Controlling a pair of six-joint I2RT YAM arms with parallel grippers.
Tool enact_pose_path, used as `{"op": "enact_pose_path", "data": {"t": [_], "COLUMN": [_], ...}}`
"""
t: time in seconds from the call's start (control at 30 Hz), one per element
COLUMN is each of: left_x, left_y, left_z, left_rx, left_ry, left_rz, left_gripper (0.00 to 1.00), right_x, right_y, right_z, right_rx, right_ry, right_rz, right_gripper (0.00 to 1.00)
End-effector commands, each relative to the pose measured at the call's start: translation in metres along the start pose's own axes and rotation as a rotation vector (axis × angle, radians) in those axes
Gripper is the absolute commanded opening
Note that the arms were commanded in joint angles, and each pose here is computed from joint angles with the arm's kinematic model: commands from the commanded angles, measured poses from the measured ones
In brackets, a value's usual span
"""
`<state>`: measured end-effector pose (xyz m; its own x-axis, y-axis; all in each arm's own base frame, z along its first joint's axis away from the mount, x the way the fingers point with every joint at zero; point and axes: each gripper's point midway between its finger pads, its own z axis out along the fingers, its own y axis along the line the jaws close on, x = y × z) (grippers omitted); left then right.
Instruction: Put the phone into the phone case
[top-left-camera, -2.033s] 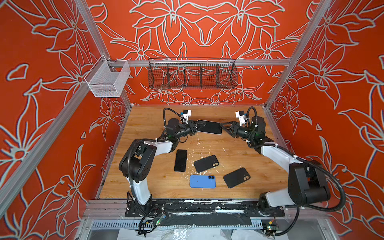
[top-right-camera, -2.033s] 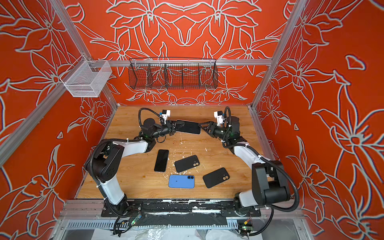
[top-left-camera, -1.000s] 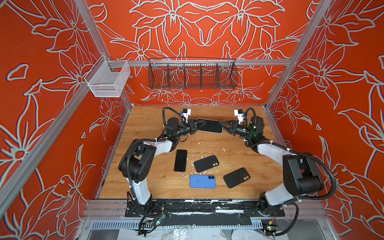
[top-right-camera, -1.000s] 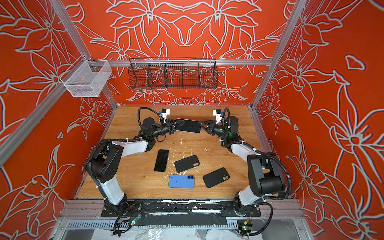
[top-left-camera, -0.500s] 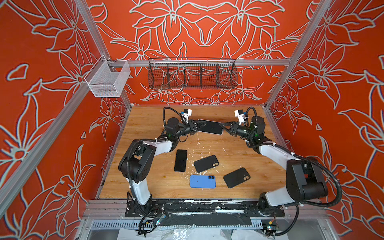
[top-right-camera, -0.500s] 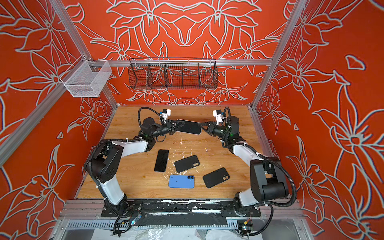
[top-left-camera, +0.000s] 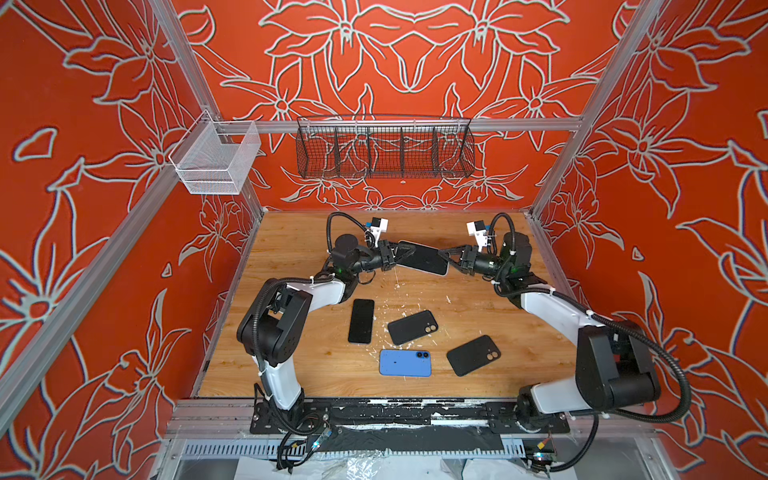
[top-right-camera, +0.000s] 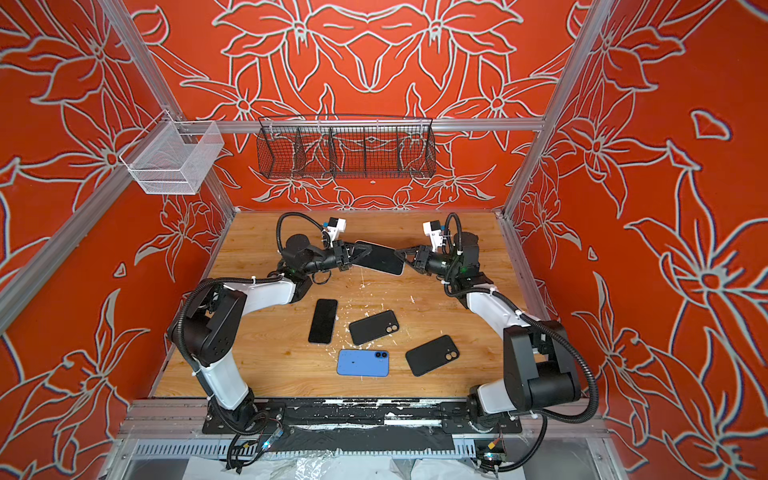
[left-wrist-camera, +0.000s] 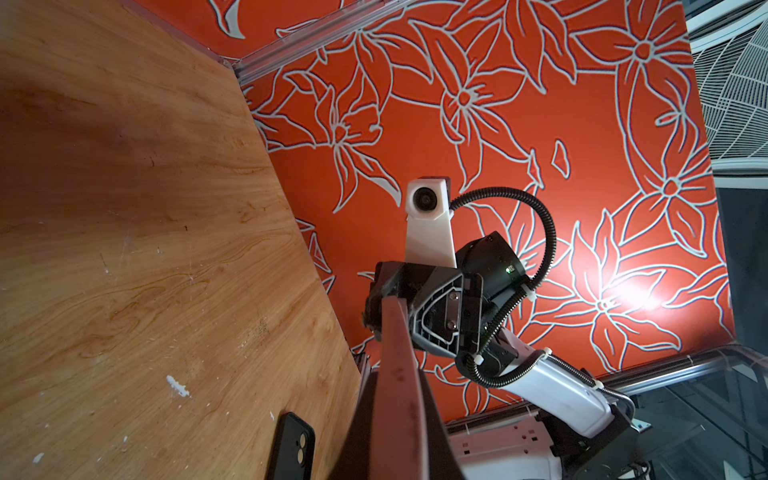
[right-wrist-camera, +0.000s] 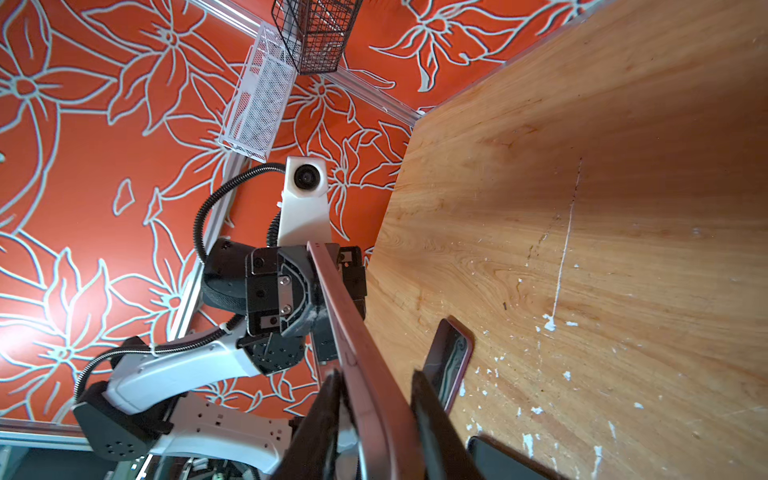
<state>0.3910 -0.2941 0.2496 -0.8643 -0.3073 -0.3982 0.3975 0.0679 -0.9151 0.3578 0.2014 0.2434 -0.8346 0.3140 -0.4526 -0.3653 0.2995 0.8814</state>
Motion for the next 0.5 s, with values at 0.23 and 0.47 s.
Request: {"op": "enact_pose_path", "data": {"t": [0.23, 0.47], "left_x": [-0.0032, -0.0055], "left_y": [-0.0271, -0.0312], "left_z": [0.0039, 0.0037], "left_rx": [0.036, 0.04], "left_ry": [0.021, 0.013], "left_rz": [0.078, 0.081], "left_gripper": [0.0, 0.0], "right_x": [0.0014, -0.0005], "right_y": [0.029, 0.025], "right_z": [-0.0064, -0.0107], "right_rx": [-0.004, 0.053], "right_ry": [0.039, 0.031], "right_rz": [-0.098, -0.112], "right_gripper": [0.05, 0.36]}}
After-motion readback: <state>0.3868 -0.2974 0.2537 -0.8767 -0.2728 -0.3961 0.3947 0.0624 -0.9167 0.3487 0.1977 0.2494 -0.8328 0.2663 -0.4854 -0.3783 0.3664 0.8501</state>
